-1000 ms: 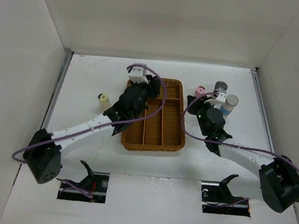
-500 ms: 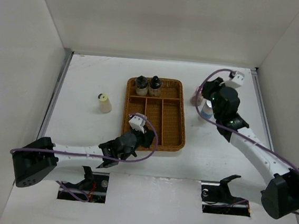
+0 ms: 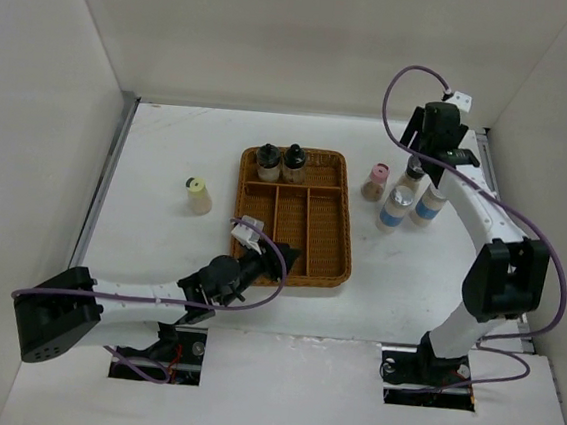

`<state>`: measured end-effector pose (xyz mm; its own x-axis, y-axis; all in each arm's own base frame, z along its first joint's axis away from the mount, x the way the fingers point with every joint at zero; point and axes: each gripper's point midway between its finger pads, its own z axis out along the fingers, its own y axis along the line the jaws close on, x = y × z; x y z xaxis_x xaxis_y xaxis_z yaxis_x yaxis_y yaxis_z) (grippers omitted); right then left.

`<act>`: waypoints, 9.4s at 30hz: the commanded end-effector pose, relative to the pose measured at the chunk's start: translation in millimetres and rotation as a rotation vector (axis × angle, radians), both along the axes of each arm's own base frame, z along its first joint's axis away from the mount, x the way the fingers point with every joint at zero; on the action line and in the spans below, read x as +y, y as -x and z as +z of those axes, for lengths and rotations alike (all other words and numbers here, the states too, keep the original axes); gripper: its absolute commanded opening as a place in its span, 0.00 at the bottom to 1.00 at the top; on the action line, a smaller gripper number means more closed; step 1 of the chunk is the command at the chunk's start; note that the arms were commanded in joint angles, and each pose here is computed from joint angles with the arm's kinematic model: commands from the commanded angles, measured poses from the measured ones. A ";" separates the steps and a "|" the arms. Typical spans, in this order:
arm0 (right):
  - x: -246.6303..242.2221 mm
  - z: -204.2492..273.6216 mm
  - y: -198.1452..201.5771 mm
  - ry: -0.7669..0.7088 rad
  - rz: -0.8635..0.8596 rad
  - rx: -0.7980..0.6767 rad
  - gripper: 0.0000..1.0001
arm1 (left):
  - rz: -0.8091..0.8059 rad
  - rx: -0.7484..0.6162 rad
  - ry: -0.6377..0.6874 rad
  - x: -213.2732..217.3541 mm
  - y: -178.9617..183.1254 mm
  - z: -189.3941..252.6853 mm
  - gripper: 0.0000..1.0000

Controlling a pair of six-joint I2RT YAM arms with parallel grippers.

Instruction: Organize the condiment bottles

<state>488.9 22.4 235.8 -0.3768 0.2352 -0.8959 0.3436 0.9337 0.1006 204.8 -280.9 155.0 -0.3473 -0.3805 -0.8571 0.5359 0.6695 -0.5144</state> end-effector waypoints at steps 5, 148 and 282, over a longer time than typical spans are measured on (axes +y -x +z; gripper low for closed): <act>-18.9 -2.4 -13.4 0.042 0.033 0.117 0.85 | 0.009 -0.032 0.099 3.6 -4.0 22.3 0.41; 297.9 -21.4 179.8 -0.444 0.797 -0.362 0.22 | 0.998 0.412 -0.286 254.0 -167.8 6.5 0.57; 45.4 28.8 212.3 -0.639 0.045 -0.741 0.47 | -0.009 0.030 -0.321 -184.8 -277.0 91.6 0.61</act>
<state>276.4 69.0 260.8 0.2007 0.7407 -0.6412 -0.0356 0.6596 0.7508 485.9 -450.4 195.7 -0.4509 -0.0862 -0.8884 0.4644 0.8273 -0.3160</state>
